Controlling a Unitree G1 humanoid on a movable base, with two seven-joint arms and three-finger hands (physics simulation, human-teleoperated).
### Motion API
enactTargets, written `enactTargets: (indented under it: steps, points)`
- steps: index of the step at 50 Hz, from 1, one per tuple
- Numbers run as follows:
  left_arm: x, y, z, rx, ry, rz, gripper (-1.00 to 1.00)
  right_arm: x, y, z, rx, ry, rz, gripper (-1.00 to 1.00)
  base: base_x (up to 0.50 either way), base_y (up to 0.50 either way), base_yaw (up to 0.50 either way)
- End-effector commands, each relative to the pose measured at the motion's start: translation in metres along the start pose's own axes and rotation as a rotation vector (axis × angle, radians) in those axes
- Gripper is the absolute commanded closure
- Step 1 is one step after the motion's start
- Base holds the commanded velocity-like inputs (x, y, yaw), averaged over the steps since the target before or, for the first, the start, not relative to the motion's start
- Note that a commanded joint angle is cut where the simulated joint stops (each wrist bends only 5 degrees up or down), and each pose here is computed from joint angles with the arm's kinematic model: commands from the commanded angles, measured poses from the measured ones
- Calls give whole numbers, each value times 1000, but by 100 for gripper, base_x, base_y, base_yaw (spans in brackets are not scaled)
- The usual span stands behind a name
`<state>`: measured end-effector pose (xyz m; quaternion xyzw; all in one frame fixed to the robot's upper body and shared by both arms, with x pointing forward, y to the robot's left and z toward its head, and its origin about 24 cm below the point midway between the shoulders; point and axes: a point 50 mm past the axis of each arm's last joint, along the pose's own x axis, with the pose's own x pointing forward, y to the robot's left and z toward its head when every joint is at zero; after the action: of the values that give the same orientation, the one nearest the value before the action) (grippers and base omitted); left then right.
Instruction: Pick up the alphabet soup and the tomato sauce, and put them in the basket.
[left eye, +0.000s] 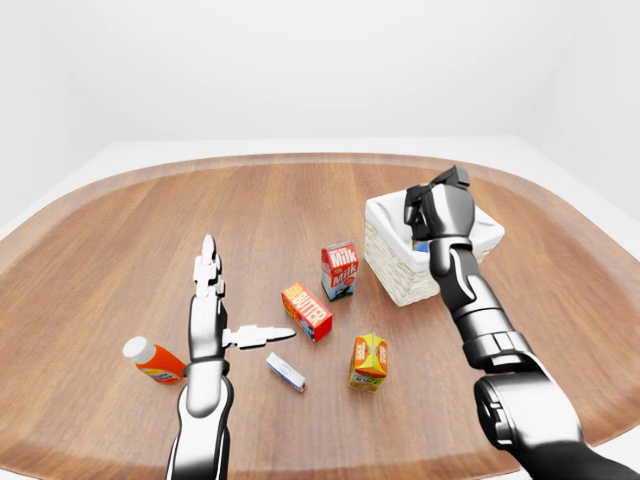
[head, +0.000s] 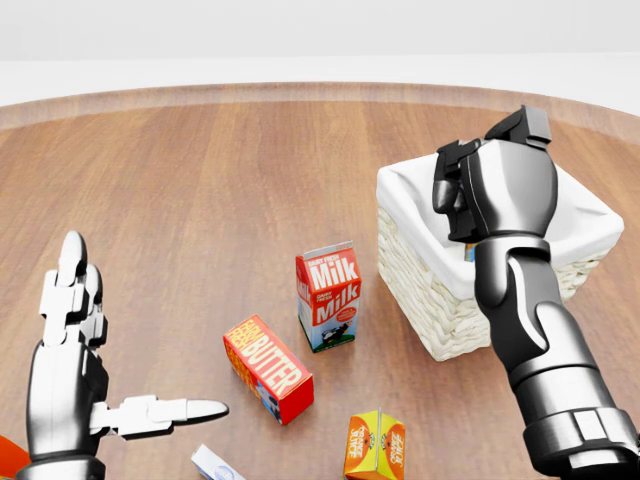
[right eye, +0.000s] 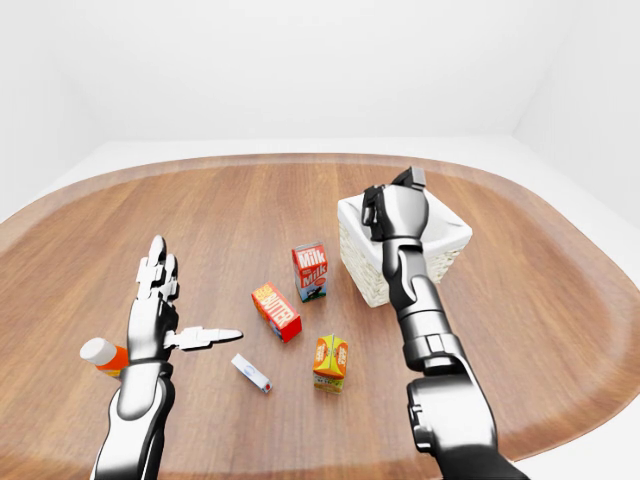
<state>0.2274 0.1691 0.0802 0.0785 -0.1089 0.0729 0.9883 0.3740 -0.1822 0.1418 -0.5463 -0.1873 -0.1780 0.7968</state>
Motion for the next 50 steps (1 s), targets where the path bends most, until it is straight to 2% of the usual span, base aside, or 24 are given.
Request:
enactTargets:
  steps: [1,14,24,40,50]
  points:
    - [0,1,0,-1,-1,4,-100,17,6,-2,-75,12,36,100,0,0,0]
    - [-1,0,2,0,-5,1,-100,25,16,-5,-157,26,141,100,0,0,0]
    - [-1,0,1,1,-2,1,-100,29,17,-6,-202,25,179,100,0,0,0]
    - [0,0,3,-1,-11,4,-100,40,7,-2,-216,20,161,100,0,0,0]
    - [1,1,2,-3,-7,5,-100,37,11,-5,-229,31,187,100,0,0,0]
